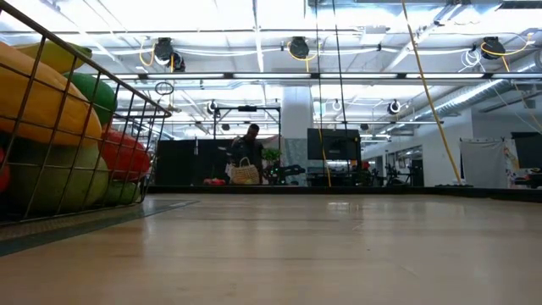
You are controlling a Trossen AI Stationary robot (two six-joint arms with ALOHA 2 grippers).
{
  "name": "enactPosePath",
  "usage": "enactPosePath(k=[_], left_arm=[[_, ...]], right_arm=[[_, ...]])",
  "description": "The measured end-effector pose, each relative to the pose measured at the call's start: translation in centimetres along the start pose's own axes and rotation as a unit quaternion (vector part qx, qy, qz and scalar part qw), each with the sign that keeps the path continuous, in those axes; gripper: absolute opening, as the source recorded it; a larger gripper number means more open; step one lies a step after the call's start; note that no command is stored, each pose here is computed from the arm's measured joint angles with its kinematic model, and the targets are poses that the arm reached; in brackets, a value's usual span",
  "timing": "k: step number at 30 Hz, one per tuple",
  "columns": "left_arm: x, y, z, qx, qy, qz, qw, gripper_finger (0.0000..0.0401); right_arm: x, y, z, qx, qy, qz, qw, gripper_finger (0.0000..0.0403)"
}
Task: Build produce basket
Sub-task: Put the red grapes into the wire basket
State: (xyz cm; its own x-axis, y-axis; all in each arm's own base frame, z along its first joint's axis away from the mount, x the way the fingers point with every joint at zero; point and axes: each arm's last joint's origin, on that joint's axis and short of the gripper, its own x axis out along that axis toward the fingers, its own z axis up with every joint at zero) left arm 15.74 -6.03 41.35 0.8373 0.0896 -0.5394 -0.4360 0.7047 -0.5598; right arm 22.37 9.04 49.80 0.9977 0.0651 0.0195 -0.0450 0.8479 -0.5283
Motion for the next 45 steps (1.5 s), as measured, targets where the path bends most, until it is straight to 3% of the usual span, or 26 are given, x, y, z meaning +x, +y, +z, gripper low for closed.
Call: enactPosePath(k=[10, 15, 21, 25, 30, 33, 41, 45], left_arm=[[0.0, 0.0, 0.1, 0.028, -0.016, 0.01, 0.999, 0.0124], [0.0, 0.1, 0.2, 0.036, -0.024, 0.016, 0.999, 0.0124], [0.0, 0.1, 0.2, 0.077, -0.024, 0.016, 0.997, 0.0124], [0.0, 0.1, 0.2, 0.11, -0.023, 0.017, 0.994, 0.0124], [0.0, -0.1, 0.3, 0.114, -0.023, 0.007, 0.993, 0.0124], [0.0, -0.8, 0.5, 0.122, -0.025, -0.038, 0.992, 0.0124], [-0.7, -3.0, 1.7, 0.149, -0.091, -0.149, 0.973, 0.0124], [-0.7, -3.9, 2.3, 0.167, -0.132, -0.176, 0.961, 0.0135]], right_arm=[[0.2, 0.1, 0.0, 0.065, 0.001, -0.002, 0.998, 0.0002], [1.3, 0.4, 0.1, 0.144, -0.016, -0.013, 0.989, 0.0002], [3.5, 1.3, 0.3, 0.257, -0.045, -0.028, 0.965, 0.0003], [5.4, 2.2, -0.3, 0.338, -0.04, -0.062, 0.938, 0.0003], [7.5, 3.1, -1.4, 0.473, -0.034, -0.094, 0.875, 0.0003], [8.9, 3.7, -2.4, 0.525, -0.023, -0.098, 0.845, 0.0003], [11.1, 3.5, -4.9, 0.624, -0.002, -0.127, 0.771, 0.0003], [11.1, 3.2, -5.3, 0.637, 0.003, -0.134, 0.759, 0.0004]])
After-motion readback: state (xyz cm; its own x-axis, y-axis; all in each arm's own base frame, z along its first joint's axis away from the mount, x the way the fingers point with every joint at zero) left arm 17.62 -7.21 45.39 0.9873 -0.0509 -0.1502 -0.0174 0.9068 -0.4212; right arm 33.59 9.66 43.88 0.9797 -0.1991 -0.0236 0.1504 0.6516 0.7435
